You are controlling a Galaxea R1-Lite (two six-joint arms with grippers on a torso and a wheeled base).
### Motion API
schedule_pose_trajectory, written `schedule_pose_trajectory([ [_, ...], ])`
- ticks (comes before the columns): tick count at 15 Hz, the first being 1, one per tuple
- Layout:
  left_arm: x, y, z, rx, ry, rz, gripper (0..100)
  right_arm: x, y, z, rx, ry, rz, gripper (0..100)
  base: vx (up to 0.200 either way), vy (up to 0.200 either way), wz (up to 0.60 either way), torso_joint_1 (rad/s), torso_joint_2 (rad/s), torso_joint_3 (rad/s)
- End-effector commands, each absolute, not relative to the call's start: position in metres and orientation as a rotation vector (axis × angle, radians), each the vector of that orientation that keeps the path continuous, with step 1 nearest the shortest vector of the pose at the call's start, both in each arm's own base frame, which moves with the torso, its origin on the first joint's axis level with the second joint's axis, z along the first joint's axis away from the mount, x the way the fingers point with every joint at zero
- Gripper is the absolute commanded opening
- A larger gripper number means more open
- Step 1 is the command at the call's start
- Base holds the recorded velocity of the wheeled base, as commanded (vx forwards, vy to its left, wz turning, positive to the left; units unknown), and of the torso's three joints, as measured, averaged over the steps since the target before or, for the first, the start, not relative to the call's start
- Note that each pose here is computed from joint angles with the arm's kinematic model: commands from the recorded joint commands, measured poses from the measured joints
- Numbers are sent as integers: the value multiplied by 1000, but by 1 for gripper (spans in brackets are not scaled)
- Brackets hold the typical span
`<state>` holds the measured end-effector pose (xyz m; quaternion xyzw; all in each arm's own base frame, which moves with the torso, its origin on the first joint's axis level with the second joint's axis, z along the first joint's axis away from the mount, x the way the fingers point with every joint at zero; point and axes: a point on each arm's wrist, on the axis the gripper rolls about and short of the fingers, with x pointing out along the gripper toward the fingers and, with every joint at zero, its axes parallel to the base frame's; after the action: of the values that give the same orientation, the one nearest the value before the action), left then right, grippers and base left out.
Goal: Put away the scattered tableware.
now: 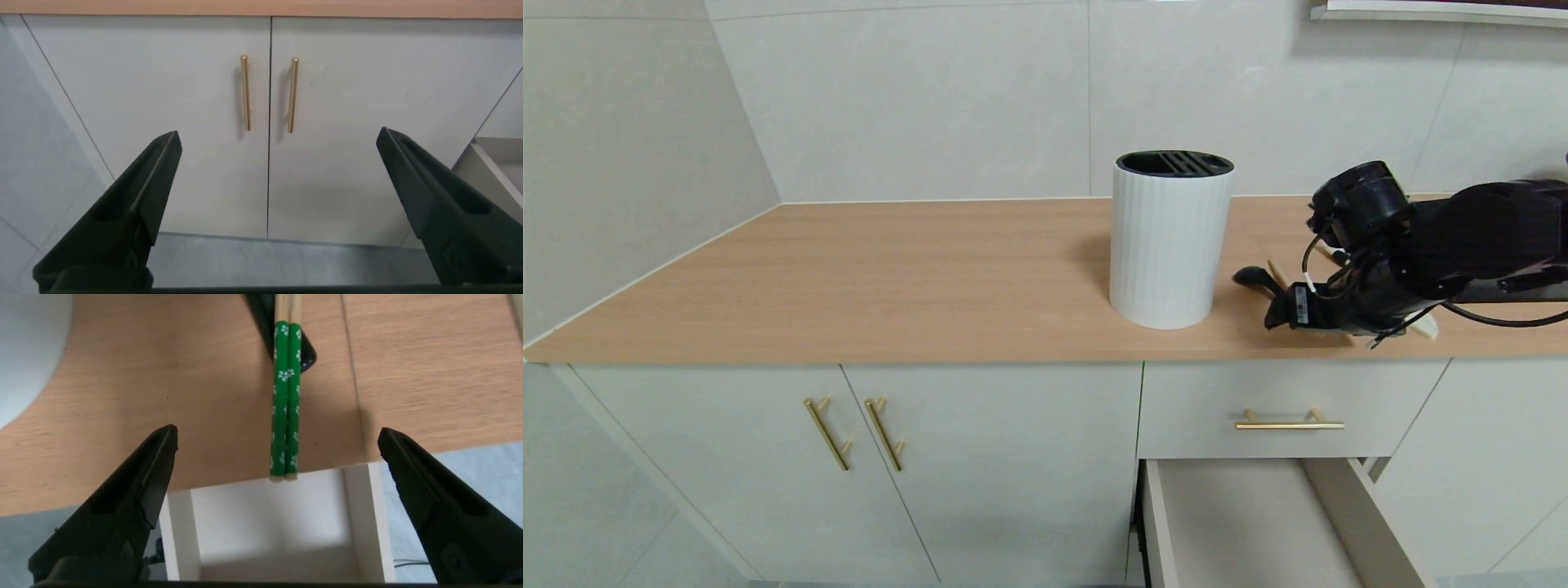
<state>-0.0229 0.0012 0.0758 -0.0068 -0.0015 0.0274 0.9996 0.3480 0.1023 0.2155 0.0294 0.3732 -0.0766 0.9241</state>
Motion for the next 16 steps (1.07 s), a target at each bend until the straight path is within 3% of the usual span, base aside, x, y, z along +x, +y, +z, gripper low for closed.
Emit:
schedule_pose_trajectory([
  [1,-23,1,76,-14,-2,55,100,351,103,211,57,775,-160,100,0,0,0,0,0,0],
  [4,-23,1,76,-14,-3,55,100,352,103,210,57,777,-162,100,0,0,0,0,0,0],
  [5,-23,1,76,-14,-2,55,100,354,100,210,60,777,-170,0,0,0,0,0,0,0],
  [13,-23,1,76,-14,-2,55,100,347,96,222,76,746,-169,0,0,0,0,0,0,0],
  [16,-23,1,76,-14,-3,55,100,321,89,253,105,675,-153,0,0,0,0,0,0,0],
])
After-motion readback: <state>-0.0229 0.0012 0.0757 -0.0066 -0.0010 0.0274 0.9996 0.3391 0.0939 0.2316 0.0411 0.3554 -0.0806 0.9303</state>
